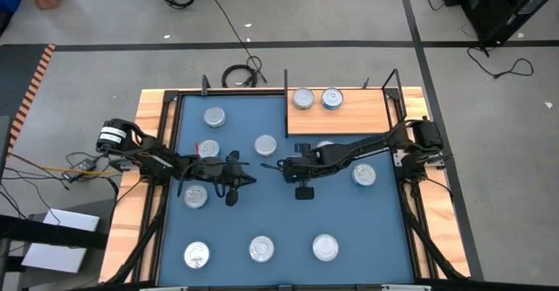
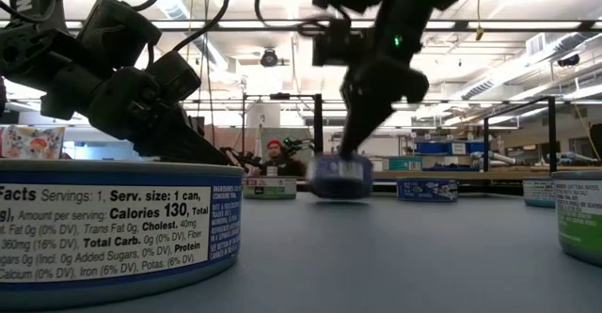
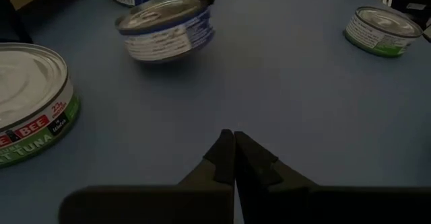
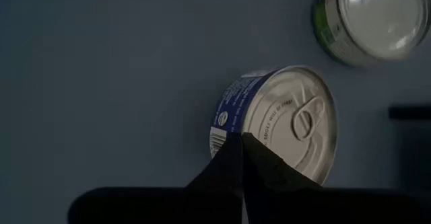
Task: Stack canned seafood by type on shelf
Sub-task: Put the top center blue tuna can on the shelf
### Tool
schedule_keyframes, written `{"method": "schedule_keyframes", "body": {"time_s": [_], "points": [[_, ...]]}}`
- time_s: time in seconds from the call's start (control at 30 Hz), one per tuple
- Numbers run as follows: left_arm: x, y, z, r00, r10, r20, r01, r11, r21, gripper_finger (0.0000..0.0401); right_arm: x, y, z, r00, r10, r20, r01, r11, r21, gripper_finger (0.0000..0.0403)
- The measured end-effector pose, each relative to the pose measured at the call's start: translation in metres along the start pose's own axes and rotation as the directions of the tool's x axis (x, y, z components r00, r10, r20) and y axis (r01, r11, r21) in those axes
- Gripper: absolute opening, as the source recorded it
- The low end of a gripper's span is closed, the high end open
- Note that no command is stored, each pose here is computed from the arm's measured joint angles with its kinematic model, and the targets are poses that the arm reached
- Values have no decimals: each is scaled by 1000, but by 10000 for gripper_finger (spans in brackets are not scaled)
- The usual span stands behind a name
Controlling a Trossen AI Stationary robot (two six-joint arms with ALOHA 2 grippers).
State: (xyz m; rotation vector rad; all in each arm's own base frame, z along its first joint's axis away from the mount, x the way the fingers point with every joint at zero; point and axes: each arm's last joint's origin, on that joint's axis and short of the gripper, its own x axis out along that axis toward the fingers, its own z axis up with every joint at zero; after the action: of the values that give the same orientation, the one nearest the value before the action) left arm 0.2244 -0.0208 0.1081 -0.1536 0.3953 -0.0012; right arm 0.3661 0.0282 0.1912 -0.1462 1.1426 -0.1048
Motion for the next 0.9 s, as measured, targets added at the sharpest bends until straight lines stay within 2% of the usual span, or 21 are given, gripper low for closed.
{"method": "schedule_keyframes", "body": {"time_s": [0.1, 0.33, 0.63, 0.9], "points": [[0, 0, 0, 1000, -5, -1, 5, 1000, 0, 7, -7, 1, 1, 1000, 13, 11, -13, 1000, 14, 2], [0, 0, 0, 1000, -7, -2, 7, 1000, 0, 7, -30, -1, 5, 997, 40, 70, -51, 987, 155, 1], [0, 0, 0, 1000, -11, -3, 11, 1000, 0, 7, -63, -12, -4, 993, -104, 60, 90, 975, 203, 0], [0, 0, 0, 1000, -11, -3, 11, 1000, 0, 7, -92, -23, -22, 967, -255, -24, 253, 936, 244, 0]]}}
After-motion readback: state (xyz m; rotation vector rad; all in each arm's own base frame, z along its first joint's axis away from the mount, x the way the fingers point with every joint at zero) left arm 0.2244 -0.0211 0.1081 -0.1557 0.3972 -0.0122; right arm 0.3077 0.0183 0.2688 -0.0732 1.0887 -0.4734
